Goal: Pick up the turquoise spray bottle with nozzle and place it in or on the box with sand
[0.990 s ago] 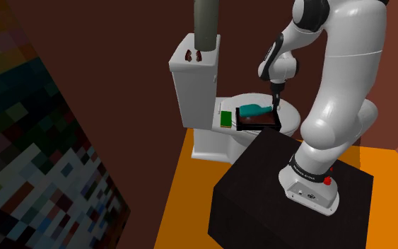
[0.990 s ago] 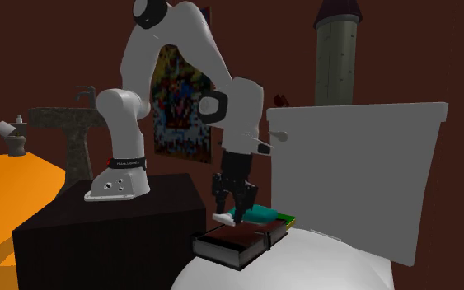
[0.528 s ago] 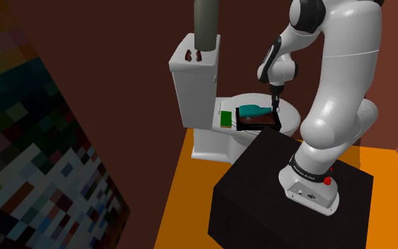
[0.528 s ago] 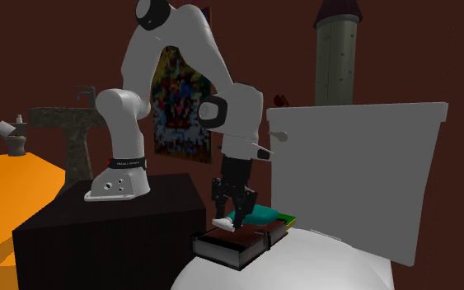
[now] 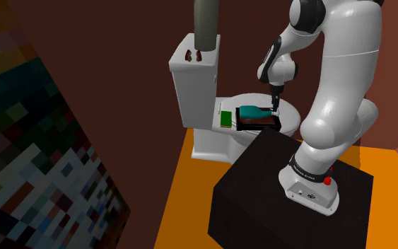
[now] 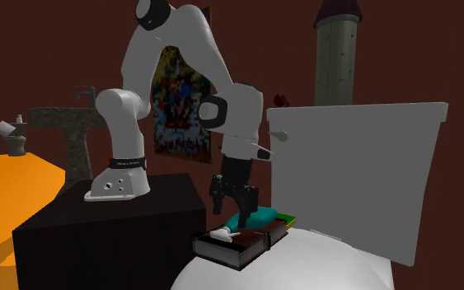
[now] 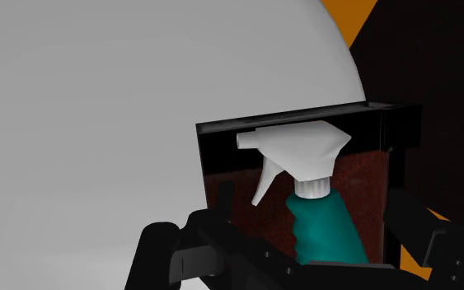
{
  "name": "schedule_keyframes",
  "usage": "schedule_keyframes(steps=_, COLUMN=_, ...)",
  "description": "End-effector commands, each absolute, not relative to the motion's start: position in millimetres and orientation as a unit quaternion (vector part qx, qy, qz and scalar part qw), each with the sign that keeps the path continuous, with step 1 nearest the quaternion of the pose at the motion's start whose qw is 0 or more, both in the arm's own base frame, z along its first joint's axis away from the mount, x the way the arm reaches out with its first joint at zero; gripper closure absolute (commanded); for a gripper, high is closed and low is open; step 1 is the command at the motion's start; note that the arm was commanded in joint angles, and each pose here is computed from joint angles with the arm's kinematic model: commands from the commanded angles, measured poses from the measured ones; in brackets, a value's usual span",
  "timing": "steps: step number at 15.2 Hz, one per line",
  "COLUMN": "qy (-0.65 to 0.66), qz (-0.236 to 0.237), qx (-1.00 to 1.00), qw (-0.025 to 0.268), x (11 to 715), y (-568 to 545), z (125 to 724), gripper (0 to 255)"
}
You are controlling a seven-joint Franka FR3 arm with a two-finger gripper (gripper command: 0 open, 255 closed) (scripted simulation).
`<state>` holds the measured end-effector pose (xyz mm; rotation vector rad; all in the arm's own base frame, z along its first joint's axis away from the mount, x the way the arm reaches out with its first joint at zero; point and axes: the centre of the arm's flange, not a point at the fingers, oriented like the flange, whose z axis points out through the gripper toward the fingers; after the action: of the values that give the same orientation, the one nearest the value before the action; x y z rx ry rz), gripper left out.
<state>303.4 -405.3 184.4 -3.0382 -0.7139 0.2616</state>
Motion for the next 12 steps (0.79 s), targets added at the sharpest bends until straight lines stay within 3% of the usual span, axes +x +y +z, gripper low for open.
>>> schedule_keyframes(steps=1, qy=-0.228, qz=0.084, qx=-0.97, qw=0.005, x=306, y=-405, z=197, gripper=0)
schedule_keyframes(steps=4, qy=-0.228, qz=0.084, qx=-0.97, qw=0.005, x=312, y=-404, z=234, gripper=0)
schedule_keyframes(steps=12, qy=-0.228, qz=0.084, qx=-0.97, qw=0.005, x=312, y=-404, z=234, gripper=0)
